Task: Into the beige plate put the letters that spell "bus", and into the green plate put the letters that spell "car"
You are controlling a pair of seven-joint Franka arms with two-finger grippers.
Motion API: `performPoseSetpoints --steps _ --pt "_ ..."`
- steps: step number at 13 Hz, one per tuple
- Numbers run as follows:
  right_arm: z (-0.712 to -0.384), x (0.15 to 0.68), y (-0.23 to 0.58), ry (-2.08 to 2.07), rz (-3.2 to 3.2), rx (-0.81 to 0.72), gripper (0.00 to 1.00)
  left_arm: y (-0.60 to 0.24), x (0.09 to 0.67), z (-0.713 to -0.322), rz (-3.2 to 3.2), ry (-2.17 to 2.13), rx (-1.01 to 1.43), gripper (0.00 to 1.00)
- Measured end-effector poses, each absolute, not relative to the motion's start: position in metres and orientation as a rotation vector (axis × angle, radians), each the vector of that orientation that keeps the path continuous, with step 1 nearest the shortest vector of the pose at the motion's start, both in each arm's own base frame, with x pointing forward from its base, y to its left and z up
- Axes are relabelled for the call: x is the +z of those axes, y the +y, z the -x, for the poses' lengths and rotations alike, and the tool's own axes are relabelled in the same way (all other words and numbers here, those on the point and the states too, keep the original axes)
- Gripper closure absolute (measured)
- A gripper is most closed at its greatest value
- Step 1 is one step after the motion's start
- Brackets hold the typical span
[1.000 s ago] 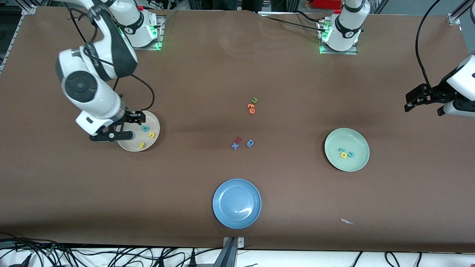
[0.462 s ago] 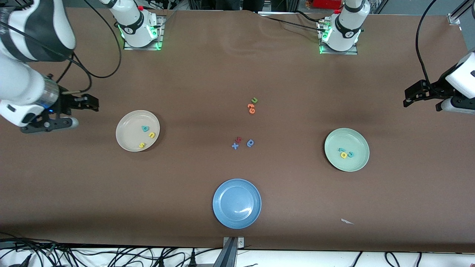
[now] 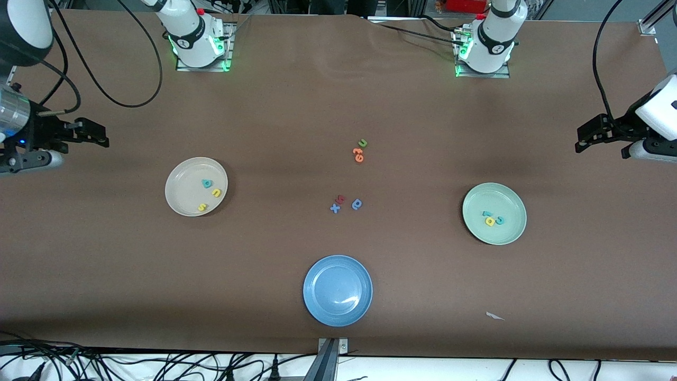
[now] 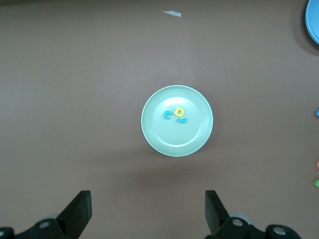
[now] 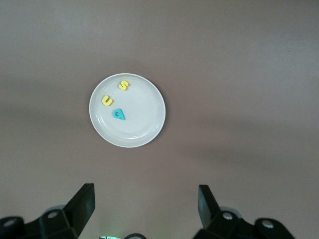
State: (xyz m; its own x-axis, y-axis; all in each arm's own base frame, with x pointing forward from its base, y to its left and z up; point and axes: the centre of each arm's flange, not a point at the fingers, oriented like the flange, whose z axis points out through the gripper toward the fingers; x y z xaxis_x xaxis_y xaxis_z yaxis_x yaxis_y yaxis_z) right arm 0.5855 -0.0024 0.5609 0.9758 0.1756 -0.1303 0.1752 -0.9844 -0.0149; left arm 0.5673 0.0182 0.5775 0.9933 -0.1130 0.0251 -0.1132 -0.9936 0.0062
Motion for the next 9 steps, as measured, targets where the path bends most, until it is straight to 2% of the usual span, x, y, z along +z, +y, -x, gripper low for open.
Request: performPoseSetpoints --steps 7,9 --pt "-0.581 0.564 0.023 -0.288 3.114 0.242 0.06 0.018 0.577 -0.567 -3.129 -0.177 0.039 0.0" --pt "-0.581 0.564 0.021 -0.282 3.114 0.242 0.02 0.018 0.577 -0.567 -3.129 -0.177 0.038 0.0"
